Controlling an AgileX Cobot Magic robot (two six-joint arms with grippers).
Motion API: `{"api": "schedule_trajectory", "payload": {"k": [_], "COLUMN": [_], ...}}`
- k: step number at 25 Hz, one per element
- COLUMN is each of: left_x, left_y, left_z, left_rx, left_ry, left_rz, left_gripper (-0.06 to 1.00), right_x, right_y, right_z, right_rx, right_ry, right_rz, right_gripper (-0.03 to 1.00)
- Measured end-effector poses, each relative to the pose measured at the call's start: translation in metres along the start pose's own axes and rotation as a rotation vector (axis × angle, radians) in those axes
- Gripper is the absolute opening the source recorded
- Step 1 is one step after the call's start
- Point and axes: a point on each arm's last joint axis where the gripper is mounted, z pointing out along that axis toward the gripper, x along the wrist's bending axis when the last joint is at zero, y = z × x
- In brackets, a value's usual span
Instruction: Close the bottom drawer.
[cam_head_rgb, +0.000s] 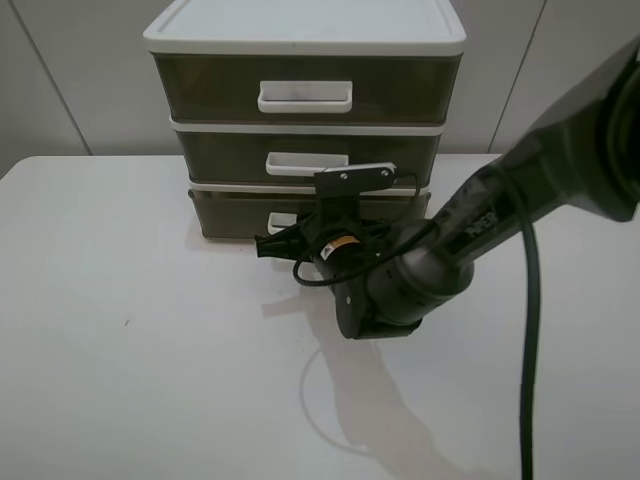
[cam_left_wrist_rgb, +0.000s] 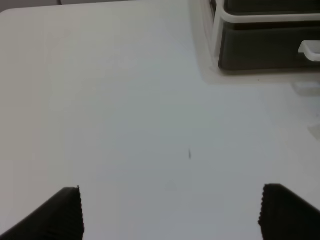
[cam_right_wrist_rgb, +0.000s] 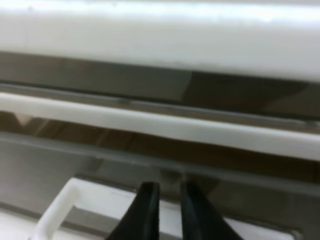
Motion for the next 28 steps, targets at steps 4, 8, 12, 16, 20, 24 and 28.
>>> {"api": "schedule_trajectory", "payload": {"k": [4, 8, 12, 16, 20, 24, 28], "left_x": [0.0, 0.0, 0.0, 0.0, 0.0, 0.0, 0.0], "left_y": [0.0, 0.0, 0.0, 0.0, 0.0, 0.0, 0.0], "left_z": [0.0, 0.0, 0.0, 0.0, 0.0, 0.0, 0.0], "left_rx": [0.0, 0.0, 0.0, 0.0, 0.0, 0.0, 0.0], "left_ry": [0.0, 0.0, 0.0, 0.0, 0.0, 0.0, 0.0], "left_rz": [0.0, 0.0, 0.0, 0.0, 0.0, 0.0, 0.0], "left_gripper": [0.72, 0.72, 0.72, 0.72, 0.72, 0.72, 0.72], "right_x": [-0.005, -0.011, -0.016, -0.02, -0.035, -0.071, -0.109], "right_y": [0.009, 0.022, 0.03, 0.034, 0.043, 0.057, 0.071], "right_z": [-0.015, -0.035, -0.06, -0.091, -0.122, -0.148, -0.175], "right_rx": [0.015, 0.02, 0.126, 0.256, 0.263, 0.248, 0.311], "right_ry": [0.007, 0.016, 0.055, 0.145, 0.196, 0.144, 0.086], "right_rz": [0.005, 0.035, 0.114, 0.08, 0.043, 0.11, 0.208], "right_gripper": [0.02, 0.02, 0.02, 0.02, 0.15, 0.51, 0.76]}}
